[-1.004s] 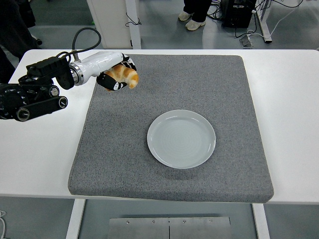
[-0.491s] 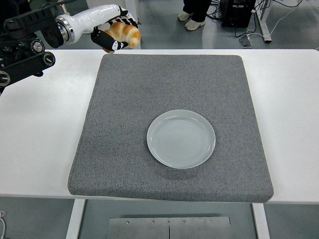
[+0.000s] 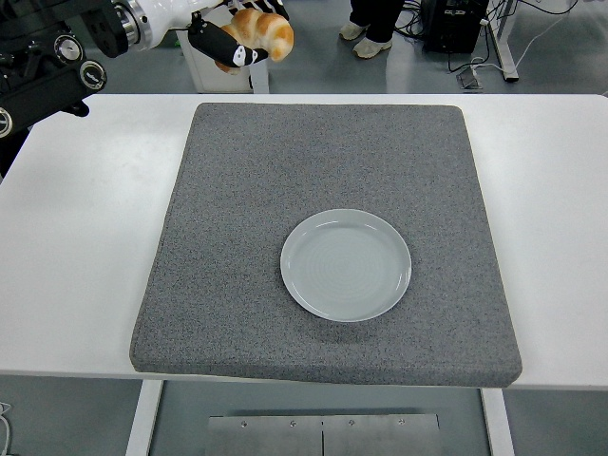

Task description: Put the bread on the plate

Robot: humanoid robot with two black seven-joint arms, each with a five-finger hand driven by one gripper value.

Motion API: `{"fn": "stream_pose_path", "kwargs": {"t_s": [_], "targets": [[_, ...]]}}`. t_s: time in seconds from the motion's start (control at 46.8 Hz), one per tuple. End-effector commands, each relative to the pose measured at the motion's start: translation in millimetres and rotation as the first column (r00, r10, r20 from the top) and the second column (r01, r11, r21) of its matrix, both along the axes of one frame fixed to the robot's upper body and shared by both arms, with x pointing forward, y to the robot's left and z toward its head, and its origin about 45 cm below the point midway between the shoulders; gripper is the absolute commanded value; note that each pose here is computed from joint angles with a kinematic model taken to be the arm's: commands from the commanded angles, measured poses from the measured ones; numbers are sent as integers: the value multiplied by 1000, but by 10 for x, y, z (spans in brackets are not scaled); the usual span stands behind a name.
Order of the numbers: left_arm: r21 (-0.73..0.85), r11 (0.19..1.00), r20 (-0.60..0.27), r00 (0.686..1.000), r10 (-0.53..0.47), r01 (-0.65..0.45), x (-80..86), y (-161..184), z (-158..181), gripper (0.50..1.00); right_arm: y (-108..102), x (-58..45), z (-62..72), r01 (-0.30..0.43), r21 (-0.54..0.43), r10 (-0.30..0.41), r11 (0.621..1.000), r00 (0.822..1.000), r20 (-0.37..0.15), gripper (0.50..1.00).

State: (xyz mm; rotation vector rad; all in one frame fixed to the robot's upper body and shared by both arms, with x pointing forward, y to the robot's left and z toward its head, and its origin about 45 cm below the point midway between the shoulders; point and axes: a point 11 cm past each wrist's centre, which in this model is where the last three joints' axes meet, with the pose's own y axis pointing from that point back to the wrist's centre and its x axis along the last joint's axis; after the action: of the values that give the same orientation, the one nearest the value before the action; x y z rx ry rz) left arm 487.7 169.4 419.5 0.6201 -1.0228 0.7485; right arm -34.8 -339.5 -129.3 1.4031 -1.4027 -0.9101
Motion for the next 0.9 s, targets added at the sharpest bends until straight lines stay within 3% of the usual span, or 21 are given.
{"fn": "stream_pose_path", "kwargs": {"t_s": [0.0,0.299,0.491,0.876], "targets": [[-7,999,-8,999,-36,36,-56,-133,-23,546,0,0,0,0,0,0,1000,1000,0,1000],[-37,976,-46,976,-214,213,-430,-669,-107,548,0,0,0,0,0,0,1000,1000,0,1000],[-23,944,-50,942,-331,330,-663,-934,-225,554,0,0,0,0,0,0,1000,1000,0,1000],[39,914,-79,913,-401,405,-841,-1158,-643,554,0,0,0,0,0,0,1000,1000,0,1000]]}}
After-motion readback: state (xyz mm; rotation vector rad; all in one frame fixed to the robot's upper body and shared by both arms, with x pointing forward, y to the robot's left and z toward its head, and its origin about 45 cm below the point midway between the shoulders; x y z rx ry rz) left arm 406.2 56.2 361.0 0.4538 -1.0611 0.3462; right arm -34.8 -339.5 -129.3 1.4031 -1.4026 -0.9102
